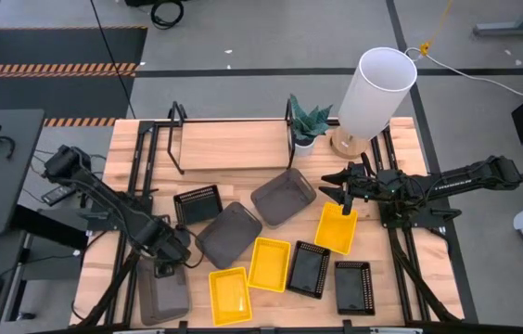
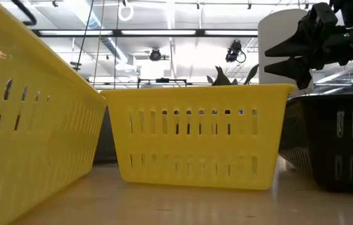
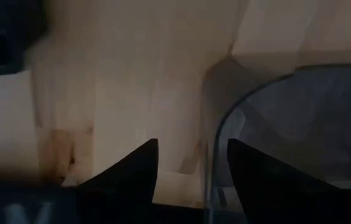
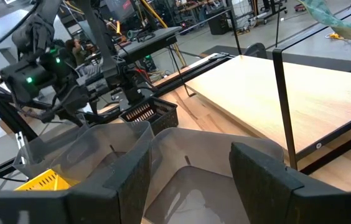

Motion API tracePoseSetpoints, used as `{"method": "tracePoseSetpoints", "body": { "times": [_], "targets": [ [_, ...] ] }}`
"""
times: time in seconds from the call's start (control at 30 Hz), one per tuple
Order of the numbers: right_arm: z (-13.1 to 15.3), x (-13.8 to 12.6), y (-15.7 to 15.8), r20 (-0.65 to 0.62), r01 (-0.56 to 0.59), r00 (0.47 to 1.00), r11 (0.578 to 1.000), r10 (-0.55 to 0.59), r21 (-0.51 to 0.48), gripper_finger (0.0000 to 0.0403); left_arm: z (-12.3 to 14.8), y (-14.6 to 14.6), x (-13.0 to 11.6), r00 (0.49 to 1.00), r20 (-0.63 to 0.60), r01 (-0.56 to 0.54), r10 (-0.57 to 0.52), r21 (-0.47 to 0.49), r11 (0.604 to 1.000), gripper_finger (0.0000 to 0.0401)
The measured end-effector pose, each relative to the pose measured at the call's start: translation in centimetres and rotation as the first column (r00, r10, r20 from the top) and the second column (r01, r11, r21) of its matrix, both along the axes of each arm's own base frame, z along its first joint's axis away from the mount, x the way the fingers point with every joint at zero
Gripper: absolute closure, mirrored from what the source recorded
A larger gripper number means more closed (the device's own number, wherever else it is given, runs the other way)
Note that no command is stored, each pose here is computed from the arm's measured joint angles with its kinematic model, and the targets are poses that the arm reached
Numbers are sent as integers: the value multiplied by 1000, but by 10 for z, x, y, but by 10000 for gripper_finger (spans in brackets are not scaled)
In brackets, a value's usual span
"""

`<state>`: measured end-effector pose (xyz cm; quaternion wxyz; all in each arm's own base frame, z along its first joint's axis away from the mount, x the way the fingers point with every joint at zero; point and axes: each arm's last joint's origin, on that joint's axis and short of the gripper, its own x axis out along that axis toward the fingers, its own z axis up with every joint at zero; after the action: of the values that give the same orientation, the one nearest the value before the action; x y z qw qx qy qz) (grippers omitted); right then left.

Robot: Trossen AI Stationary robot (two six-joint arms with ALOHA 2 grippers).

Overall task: Stack baskets on shelf by color
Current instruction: Stack the bottom left transparent black bin on top of the middle transparent black bin

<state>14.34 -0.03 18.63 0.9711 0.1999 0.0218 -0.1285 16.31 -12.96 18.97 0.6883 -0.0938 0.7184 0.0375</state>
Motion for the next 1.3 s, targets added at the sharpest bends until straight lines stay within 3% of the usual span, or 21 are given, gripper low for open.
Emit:
{"method": "tracePoseSetpoints", "body": {
  "times": [0.4,0.7,0.97,1.3],
  "targets": [
    [0,0,0,0,0,1000,1000,0,0,182,-15,-5,6,997,-55,51,-49,27,998,276],
    [0,0,0,0,0,1000,1000,0,0,182,-15,-6,9,998,-19,54,-53,20,998,389],
    [0,0,0,0,0,1000,1000,0,0,182,-5,-8,14,995,-31,95,-96,-42,995,395],
    [0,0,0,0,0,1000,1000,0,0,182,58,10,40,971,-18,238,-239,-50,970,396]
  ]
}}
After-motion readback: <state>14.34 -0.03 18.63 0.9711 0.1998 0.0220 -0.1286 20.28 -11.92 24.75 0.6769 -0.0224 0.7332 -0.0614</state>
